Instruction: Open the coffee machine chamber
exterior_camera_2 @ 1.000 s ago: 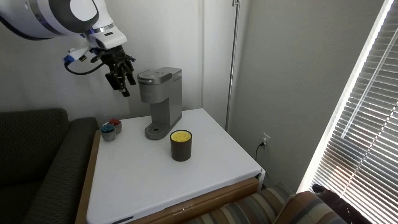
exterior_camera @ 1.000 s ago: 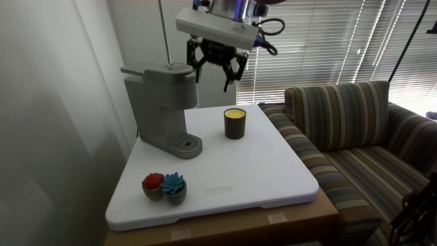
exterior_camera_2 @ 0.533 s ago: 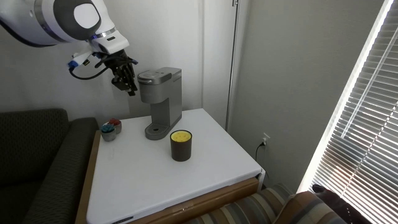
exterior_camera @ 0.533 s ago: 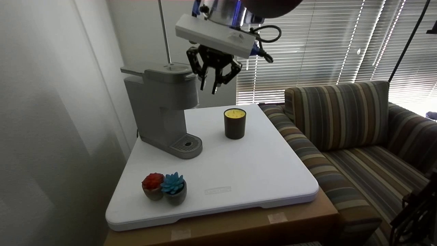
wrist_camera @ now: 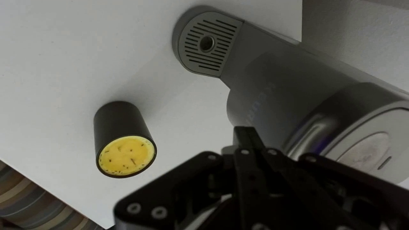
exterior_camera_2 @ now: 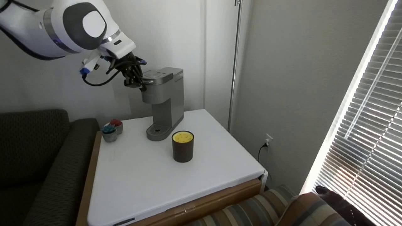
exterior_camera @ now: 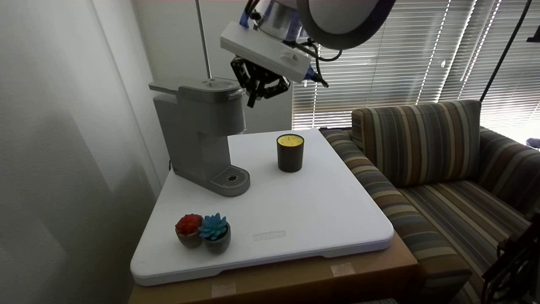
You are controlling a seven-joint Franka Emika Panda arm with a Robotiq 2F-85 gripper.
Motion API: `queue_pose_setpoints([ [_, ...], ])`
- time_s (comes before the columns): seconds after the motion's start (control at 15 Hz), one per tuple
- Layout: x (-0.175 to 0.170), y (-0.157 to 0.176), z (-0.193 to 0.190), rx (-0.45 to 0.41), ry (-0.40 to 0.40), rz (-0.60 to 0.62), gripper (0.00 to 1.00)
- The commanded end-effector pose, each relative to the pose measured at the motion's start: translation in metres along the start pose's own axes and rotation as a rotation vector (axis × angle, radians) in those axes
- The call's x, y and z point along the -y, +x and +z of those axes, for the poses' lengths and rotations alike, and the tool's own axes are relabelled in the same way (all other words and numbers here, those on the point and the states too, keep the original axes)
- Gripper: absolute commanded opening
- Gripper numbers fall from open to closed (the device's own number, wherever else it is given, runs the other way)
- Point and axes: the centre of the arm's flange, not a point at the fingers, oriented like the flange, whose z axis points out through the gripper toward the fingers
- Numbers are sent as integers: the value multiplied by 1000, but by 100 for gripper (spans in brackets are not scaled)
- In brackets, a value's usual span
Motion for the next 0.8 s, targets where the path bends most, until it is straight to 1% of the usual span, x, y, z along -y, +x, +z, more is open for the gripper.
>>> queue_pose_setpoints([
  [0.0,-9,-5,10,-26,32,31,0],
  [0.4,-12,-9,18,-26,66,77,0],
  [0.73,-6,-6,7,-55,86,70,0],
])
